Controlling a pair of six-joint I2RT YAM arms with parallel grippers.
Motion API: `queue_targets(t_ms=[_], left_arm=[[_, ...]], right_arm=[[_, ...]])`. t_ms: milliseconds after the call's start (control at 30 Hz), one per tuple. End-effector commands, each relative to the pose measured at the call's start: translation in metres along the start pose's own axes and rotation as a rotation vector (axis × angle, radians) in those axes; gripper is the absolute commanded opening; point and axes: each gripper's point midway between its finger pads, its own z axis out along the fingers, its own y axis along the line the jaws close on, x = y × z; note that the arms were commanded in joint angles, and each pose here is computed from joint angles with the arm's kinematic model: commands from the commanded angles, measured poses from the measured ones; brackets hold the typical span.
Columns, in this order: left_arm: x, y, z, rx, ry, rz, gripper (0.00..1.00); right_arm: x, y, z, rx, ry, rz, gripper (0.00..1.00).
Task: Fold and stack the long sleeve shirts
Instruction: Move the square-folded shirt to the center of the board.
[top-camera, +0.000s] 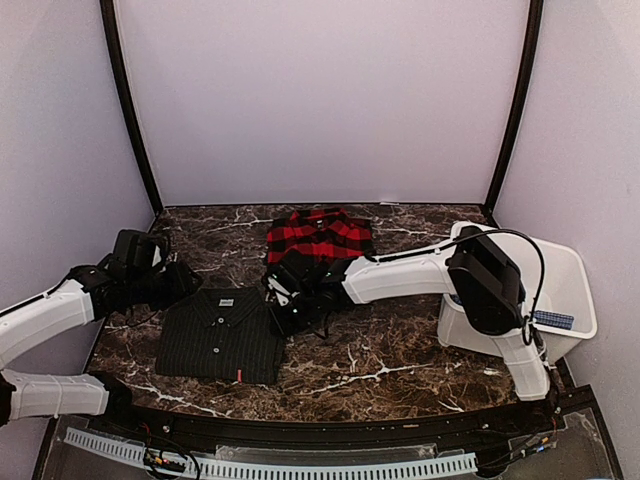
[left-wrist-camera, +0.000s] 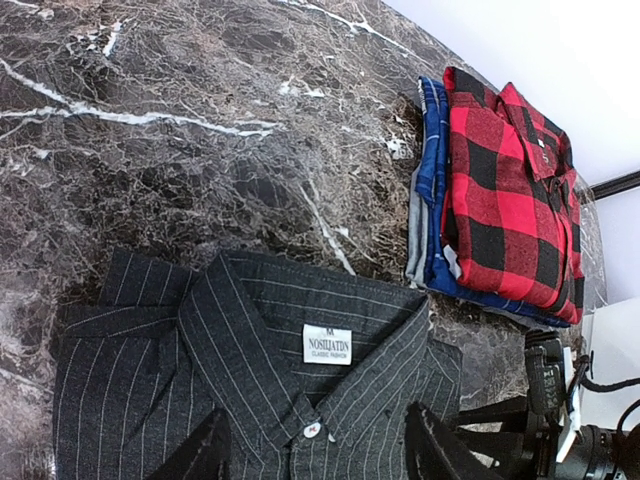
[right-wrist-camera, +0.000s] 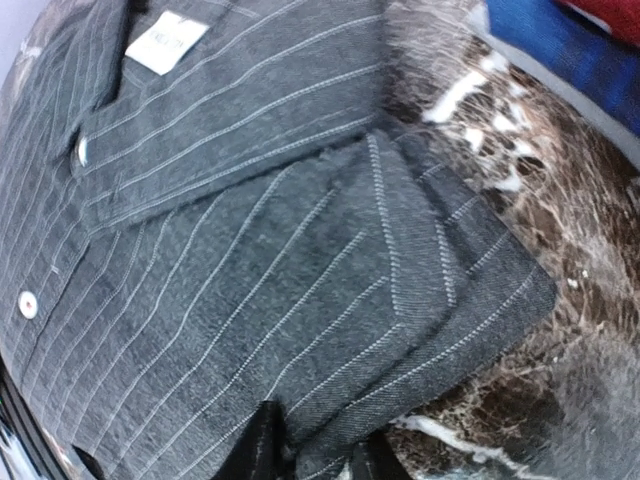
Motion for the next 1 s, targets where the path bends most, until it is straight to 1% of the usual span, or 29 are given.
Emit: queue_targets(t_ms=[0, 67, 167, 300, 433, 500, 567, 667, 700, 733, 800, 867, 967], left_arm=[[0.001, 0.0, -0.001, 0.016, -0.003, -0.001, 0.58], [0.009, -0.005, 0.001, 0.052, 0.034, 0.002, 0.58], [0.022, -0.007, 0.005, 0.086, 0.085, -0.002, 0.58], [0.038, -0.011, 0.008, 0.115, 0.135, -0.007, 0.57], [0.054, -0.012, 0.009, 0.092, 0.172, 0.007, 0.57], [0.06, -0.003, 0.011, 0.042, 0.18, 0.01, 0.58], [0.064, 0.012, 0.013, -0.022, 0.178, 0.002, 0.6], [0.071, 0.023, 0.016, -0.057, 0.19, -0.007, 0.62], [0.073, 0.025, 0.017, -0.067, 0.197, -0.012, 0.63], [0.075, 0.027, 0.017, -0.075, 0.204, -0.013, 0.63], [0.075, 0.041, 0.017, -0.141, 0.197, -0.017, 0.64], [0.077, 0.054, 0.016, -0.196, 0.201, -0.026, 0.66], [0.079, 0.063, 0.017, -0.211, 0.201, -0.045, 0.68]], right_arm=[[0.005, -0.006, -0.011, 0.059, -0.009, -0.032, 0.12], [0.006, -0.016, -0.02, 0.093, -0.017, -0.036, 0.07], [0.009, -0.033, -0.033, 0.119, -0.025, -0.03, 0.05], [0.019, -0.056, -0.049, 0.141, -0.023, -0.022, 0.06], [0.029, -0.078, -0.058, 0.183, -0.011, -0.037, 0.08], [0.034, -0.085, -0.061, 0.191, -0.001, -0.036, 0.13], [0.035, -0.086, -0.062, 0.186, 0.004, -0.031, 0.2], [0.032, -0.078, -0.064, 0.149, 0.003, -0.018, 0.34], [0.031, -0.076, -0.064, 0.14, 0.001, -0.009, 0.37], [0.029, -0.074, -0.064, 0.131, -0.004, -0.001, 0.39], [0.027, -0.071, -0.065, 0.119, -0.01, 0.015, 0.44], [0.024, -0.068, -0.065, 0.106, -0.02, 0.03, 0.46], [0.021, -0.064, -0.063, 0.089, -0.027, 0.043, 0.49]])
